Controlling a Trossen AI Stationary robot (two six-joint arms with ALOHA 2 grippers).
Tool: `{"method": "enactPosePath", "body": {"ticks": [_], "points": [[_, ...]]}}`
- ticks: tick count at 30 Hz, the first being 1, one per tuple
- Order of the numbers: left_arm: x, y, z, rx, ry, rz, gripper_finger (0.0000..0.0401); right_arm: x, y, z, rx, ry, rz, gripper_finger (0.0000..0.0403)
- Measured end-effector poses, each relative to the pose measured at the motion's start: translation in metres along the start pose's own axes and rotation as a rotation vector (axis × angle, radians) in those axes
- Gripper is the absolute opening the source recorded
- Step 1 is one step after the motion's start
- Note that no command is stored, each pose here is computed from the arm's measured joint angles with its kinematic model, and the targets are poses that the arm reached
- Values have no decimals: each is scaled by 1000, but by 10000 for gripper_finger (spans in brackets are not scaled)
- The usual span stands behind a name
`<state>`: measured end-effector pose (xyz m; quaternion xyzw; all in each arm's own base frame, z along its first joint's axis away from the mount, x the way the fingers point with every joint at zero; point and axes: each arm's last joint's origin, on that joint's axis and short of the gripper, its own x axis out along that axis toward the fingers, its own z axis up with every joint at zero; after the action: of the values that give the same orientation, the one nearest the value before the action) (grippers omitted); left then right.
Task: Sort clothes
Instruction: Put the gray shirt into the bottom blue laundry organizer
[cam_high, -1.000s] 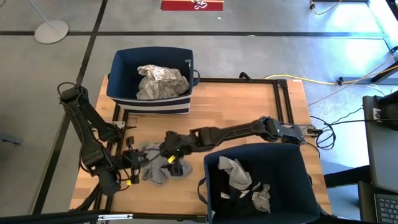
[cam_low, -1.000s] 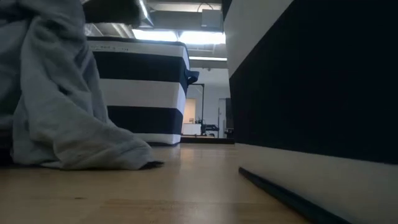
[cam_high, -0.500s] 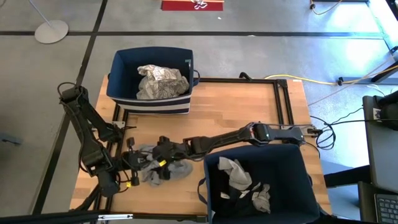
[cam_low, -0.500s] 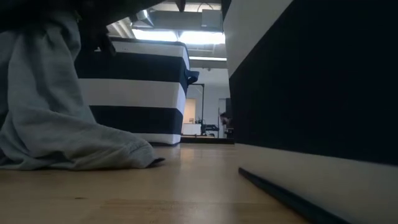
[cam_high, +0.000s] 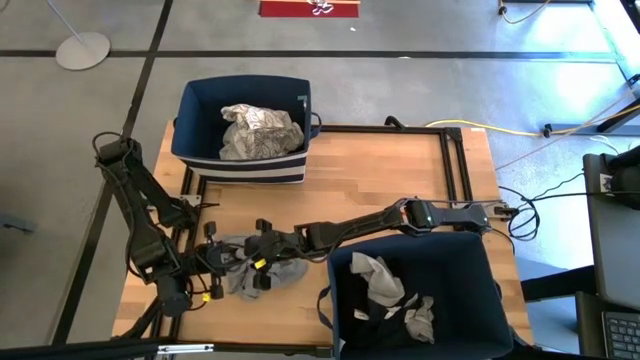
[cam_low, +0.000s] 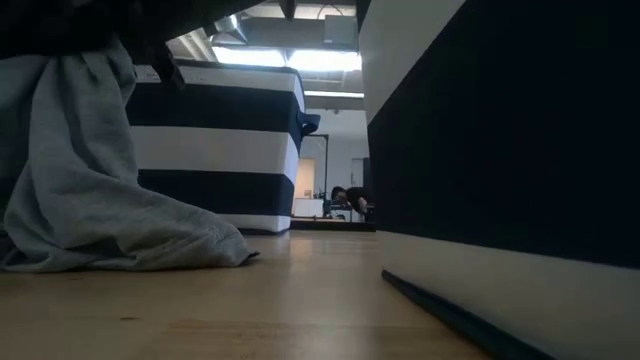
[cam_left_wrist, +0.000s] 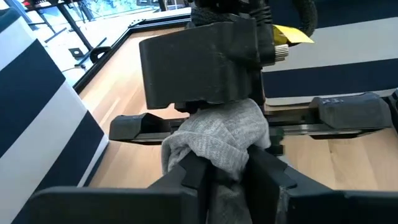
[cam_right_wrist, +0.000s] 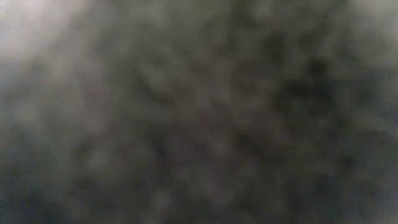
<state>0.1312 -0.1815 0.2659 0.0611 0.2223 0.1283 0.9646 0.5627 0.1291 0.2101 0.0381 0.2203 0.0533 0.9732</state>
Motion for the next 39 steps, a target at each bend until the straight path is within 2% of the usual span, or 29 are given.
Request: {"method": "enactPosePath", "body": {"ticks": [1, 3, 7, 9, 14, 18, 25, 31, 39], "points": [[0, 0, 0, 0, 4, -3, 74, 0, 0, 0, 0, 0, 0, 27], [0, 0, 0, -4, 11, -10, 92, 0, 0, 0, 0, -1, -1, 24], [-1, 4, 2, -47, 22, -23, 135, -2, 0, 3, 3, -11, -18, 64], [-4, 7, 4, -65, 50, -56, 157, -2, -1, 3, 3, -12, -31, 67], [-16, 22, 11, -146, 157, -200, 188, -17, -1, 15, -21, 20, -69, 28], [-25, 38, 13, -214, 172, -223, 191, -39, 0, 38, -54, -1, -90, 22], [-30, 57, 12, -240, 168, -171, 191, -80, -2, 71, -85, -15, -182, 49], [-30, 60, 10, -268, 173, -147, 191, -131, -3, 106, -97, -58, -256, 28], [-30, 60, 10, -266, 168, -143, 192, -201, 1, 147, -94, -176, -297, 35]]}}
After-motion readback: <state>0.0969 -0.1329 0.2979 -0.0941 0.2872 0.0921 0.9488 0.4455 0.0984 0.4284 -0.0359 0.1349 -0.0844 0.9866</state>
